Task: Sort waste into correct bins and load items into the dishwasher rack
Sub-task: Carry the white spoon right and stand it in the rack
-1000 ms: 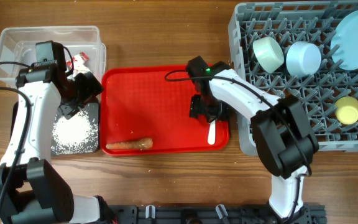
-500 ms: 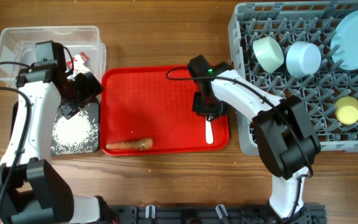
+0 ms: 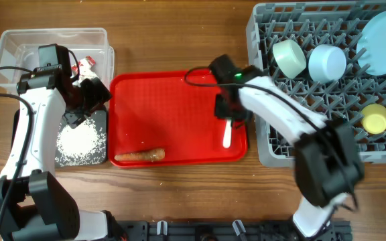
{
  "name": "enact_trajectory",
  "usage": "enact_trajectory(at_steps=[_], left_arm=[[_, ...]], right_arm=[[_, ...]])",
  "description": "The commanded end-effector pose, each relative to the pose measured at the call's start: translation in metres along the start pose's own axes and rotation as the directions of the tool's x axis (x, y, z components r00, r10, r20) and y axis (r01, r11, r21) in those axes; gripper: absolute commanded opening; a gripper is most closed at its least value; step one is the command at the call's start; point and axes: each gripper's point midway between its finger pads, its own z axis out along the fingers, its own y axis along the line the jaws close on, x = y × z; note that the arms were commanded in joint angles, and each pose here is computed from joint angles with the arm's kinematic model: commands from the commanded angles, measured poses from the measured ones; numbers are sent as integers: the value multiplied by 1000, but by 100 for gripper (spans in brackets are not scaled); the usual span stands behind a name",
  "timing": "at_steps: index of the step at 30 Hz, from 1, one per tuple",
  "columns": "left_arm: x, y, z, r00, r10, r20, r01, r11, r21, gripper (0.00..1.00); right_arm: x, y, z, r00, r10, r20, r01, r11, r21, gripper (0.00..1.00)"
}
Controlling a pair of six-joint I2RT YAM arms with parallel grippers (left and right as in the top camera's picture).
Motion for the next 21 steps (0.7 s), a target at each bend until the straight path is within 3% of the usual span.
enact_trajectory(at_steps=[1, 7, 10, 17, 18, 20, 21], left_arm=[[0, -3, -5, 1000, 4, 12, -5, 1000, 13, 88], [0, -3, -5, 1000, 4, 12, -5, 1000, 13, 88], [0, -3, -5, 1000, 4, 12, -5, 1000, 13, 88], [1, -3, -5, 1000, 3, 8, -4, 1000, 11, 88], [1, -3, -5, 1000, 3, 8, -4, 1000, 12, 88], [4, -4, -5, 1000, 5, -4, -5, 1000, 16, 89], [6, -5, -5, 1000, 7, -12, -7, 1000, 16, 91]], right_arm=[[-25, -21, -69, 980, -72, 186, 81, 996, -40, 13], [-36, -82, -116, 956, -113, 270, 118, 993, -3, 13], [-33, -107, -106, 957, -201, 211, 195, 980, 50, 13], [-21, -122, -67, 966, -245, 85, 242, 970, 37, 13], [-21, -120, -64, 962, -261, 78, 260, 965, 24, 15], [-22, -119, -59, 962, -263, 72, 262, 965, 20, 38], [-24, -118, -60, 962, -261, 78, 260, 965, 20, 44]])
